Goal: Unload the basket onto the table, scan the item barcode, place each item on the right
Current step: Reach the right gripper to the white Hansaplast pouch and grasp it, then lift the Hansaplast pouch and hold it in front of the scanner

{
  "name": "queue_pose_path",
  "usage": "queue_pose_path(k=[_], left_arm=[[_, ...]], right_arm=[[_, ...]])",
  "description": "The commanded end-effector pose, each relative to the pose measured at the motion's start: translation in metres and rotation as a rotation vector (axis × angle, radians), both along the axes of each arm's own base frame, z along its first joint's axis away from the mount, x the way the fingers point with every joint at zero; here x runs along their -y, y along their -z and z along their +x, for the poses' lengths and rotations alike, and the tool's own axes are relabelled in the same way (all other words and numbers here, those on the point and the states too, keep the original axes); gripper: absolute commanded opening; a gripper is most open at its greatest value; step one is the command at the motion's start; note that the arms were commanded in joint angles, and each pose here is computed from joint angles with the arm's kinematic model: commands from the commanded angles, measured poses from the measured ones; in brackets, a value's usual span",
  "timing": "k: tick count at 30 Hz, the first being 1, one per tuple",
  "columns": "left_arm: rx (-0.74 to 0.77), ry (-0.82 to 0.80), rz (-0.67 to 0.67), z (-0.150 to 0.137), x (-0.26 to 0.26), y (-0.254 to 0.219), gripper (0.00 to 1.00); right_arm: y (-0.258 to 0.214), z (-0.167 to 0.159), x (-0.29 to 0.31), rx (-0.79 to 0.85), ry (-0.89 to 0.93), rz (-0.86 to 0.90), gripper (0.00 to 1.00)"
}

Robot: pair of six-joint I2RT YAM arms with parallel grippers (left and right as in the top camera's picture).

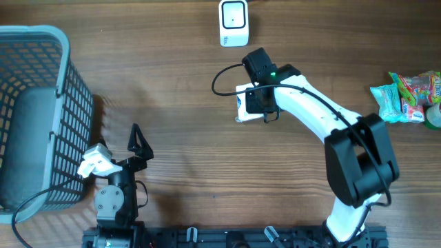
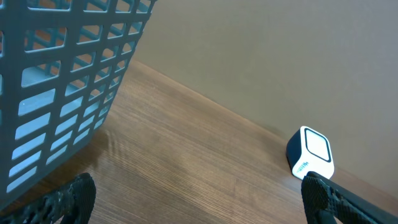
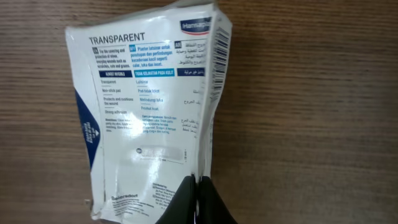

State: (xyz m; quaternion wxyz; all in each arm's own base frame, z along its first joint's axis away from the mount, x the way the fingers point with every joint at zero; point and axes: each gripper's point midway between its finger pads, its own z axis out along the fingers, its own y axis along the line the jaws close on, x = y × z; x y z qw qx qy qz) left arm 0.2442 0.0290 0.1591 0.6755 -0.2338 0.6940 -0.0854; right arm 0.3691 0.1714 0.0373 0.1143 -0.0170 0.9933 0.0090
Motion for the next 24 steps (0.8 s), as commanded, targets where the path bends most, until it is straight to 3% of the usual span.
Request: queue_pose_path(k=[1, 5, 11, 21, 24], left_arm=[[0.001, 0.0, -0.003, 0.0, 0.0, 0.001, 1.0], [0.001, 0.0, -0.003, 0.0, 0.0, 0.001, 1.0], [0.001, 0.0, -0.003, 0.0, 0.0, 0.001, 1.0], [0.001, 0.0, -0.003, 0.0, 0.0, 0.001, 1.0], [0.001, 0.0, -0.003, 0.0, 0.0, 0.001, 1.0]], right_arm=[[-0.075, 0.018, -0.006, 0.178, 0.065, 0.055, 0.05], [-0.126, 0.02, 0.027, 0.342, 0.127, -0.149, 0.05], [-0.162, -0.009, 0.066, 0.485, 0.177, -0.582, 0.05], [-0.162, -0.015, 0.053, 0.524, 0.115, -0.696, 0.05], [-0.145, -0.008, 0.044, 0.469, 0.004, -0.745, 0.05]])
